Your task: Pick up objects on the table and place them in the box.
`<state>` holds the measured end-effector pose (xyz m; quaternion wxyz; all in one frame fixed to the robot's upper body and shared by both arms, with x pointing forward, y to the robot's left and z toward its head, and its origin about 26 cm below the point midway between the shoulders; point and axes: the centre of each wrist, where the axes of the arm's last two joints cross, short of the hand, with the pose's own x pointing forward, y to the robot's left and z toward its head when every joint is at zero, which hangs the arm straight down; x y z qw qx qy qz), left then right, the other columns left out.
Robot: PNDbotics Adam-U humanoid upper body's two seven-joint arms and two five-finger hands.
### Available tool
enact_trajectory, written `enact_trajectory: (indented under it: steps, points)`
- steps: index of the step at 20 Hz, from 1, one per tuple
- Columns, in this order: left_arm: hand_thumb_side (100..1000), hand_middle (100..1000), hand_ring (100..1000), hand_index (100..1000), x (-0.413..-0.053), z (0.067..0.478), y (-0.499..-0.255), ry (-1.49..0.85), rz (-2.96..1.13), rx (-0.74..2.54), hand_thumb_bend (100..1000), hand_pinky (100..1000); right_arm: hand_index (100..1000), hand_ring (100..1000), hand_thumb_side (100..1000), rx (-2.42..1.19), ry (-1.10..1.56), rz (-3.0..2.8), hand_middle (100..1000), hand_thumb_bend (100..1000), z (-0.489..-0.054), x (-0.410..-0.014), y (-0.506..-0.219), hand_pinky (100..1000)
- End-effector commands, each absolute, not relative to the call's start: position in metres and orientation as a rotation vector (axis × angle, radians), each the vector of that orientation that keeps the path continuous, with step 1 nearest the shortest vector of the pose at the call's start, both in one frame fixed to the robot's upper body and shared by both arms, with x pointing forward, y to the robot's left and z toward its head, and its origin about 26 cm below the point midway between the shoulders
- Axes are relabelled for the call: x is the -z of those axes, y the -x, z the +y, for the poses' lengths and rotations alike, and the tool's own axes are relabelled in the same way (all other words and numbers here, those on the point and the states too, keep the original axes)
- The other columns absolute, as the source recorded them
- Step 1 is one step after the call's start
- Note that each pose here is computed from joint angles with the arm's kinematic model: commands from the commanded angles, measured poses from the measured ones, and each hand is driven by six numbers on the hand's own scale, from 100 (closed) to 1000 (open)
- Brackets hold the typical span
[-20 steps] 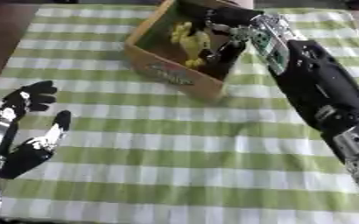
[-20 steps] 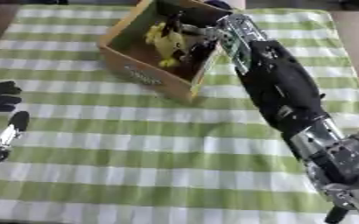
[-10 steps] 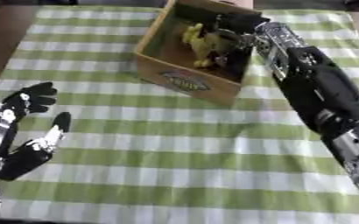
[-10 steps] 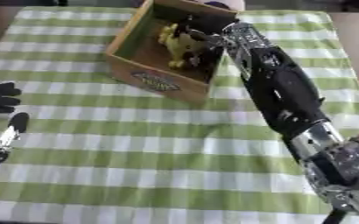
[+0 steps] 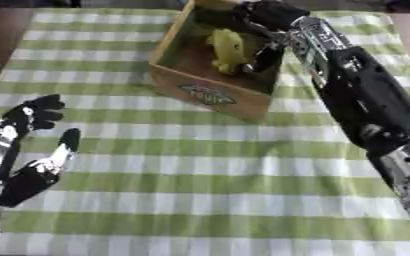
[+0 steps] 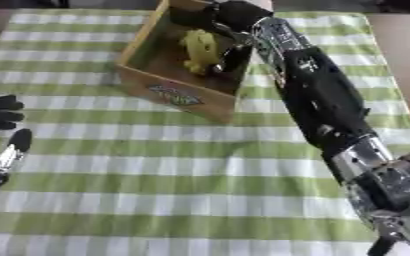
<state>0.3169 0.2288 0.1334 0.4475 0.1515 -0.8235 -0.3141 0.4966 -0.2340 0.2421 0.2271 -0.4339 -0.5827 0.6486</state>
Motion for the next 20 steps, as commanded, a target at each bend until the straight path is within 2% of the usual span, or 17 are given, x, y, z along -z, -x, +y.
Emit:
enact_trajectory:
  steps: [1, 8, 15, 16, 17, 20]
  points:
    - [610, 764, 766, 900, -0.14, 0.231, -0.316, -0.389, -2.055, 0.796, 297, 768, 1000, 824, 308, -1.785, 1.278, -1.667, 831, 620, -0.234, -0.273, -0.491, 863]
    - [613, 764, 767, 900, -0.136, 0.235, -0.316, -0.394, -2.034, 0.784, 296, 768, 1000, 827, 323, -1.888, 1.216, -1.785, 842, 616, -0.223, -0.294, -0.477, 862]
    - [613, 767, 770, 895, -0.128, 0.244, -0.318, -0.44, -2.001, 0.683, 305, 763, 997, 799, 334, -1.85, 1.176, -2.064, 811, 567, -0.235, -0.301, -0.453, 838]
    - [618, 767, 771, 893, -0.128, 0.246, -0.318, -0.452, -1.999, 0.664, 307, 762, 991, 796, 353, -1.829, 1.166, -2.098, 814, 673, -0.238, -0.298, -0.449, 834]
    - [611, 768, 771, 893, -0.128, 0.247, -0.319, -0.463, -2.001, 0.643, 303, 762, 989, 796, 336, -1.803, 1.156, -2.131, 814, 558, -0.242, -0.294, -0.445, 833]
    - [615, 771, 777, 894, -0.129, 0.248, -0.32, -0.487, -2.014, 0.582, 295, 762, 972, 793, 334, -1.718, 1.119, -2.215, 817, 536, -0.248, -0.279, -0.433, 827]
